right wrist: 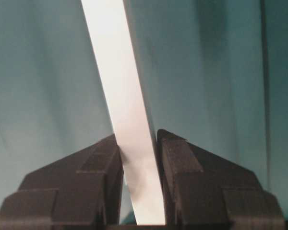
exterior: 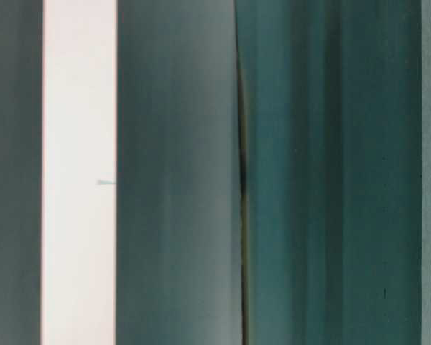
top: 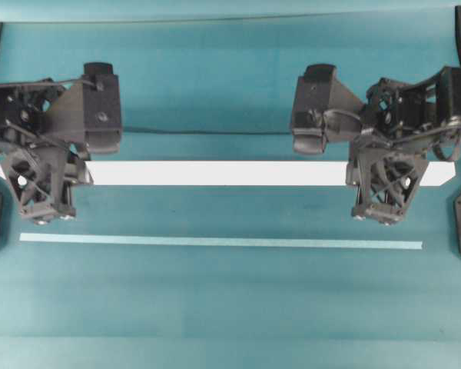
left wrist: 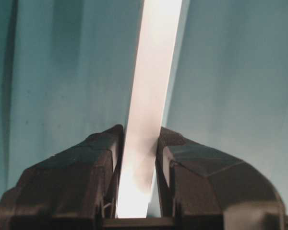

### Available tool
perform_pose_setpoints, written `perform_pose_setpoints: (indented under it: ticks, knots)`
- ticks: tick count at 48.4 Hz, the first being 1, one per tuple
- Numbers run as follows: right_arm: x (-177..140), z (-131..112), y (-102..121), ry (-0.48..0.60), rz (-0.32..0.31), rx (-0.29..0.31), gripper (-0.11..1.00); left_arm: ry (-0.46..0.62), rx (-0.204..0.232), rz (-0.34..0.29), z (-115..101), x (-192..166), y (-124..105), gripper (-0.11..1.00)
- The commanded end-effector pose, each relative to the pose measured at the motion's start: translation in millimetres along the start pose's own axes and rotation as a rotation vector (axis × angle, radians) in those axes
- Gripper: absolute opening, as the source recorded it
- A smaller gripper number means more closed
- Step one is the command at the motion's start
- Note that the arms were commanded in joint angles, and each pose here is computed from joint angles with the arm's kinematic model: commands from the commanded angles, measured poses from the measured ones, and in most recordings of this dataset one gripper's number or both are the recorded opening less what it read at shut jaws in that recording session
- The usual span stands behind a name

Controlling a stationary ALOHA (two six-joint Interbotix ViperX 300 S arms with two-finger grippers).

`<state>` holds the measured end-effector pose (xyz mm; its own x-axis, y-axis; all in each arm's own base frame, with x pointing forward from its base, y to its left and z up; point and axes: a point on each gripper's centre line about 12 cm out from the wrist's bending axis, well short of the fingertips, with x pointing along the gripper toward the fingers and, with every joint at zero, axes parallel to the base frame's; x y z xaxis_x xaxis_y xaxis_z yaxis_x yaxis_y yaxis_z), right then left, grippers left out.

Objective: Lift a wooden board with both hands.
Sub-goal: 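Lift the board with both grippers and move it back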

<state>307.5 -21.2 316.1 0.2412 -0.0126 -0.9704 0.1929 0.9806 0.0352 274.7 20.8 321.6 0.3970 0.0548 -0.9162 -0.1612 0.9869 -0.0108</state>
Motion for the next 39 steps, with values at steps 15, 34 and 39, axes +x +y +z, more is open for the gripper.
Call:
perform_pose_setpoints:
  ticks: [15, 34, 39]
  knots:
    - [-43.5, 12.3, -1.9, -0.032, 0.003, 0.034, 0.21, -0.099, 0.020, -0.007, 23.6, -45.1, 1.0, 0.18]
    - [-81.5, 20.0, -0.7, -0.055, 0.006, 0.029, 0.21, -0.119, 0.034, 0.004, 35.3, -75.5, 5.5, 0.18]
    - [-87.6, 21.2, -0.5, -0.052, 0.006, 0.030, 0.21, -0.118, 0.034, 0.006, 38.4, -82.3, 6.3, 0.18]
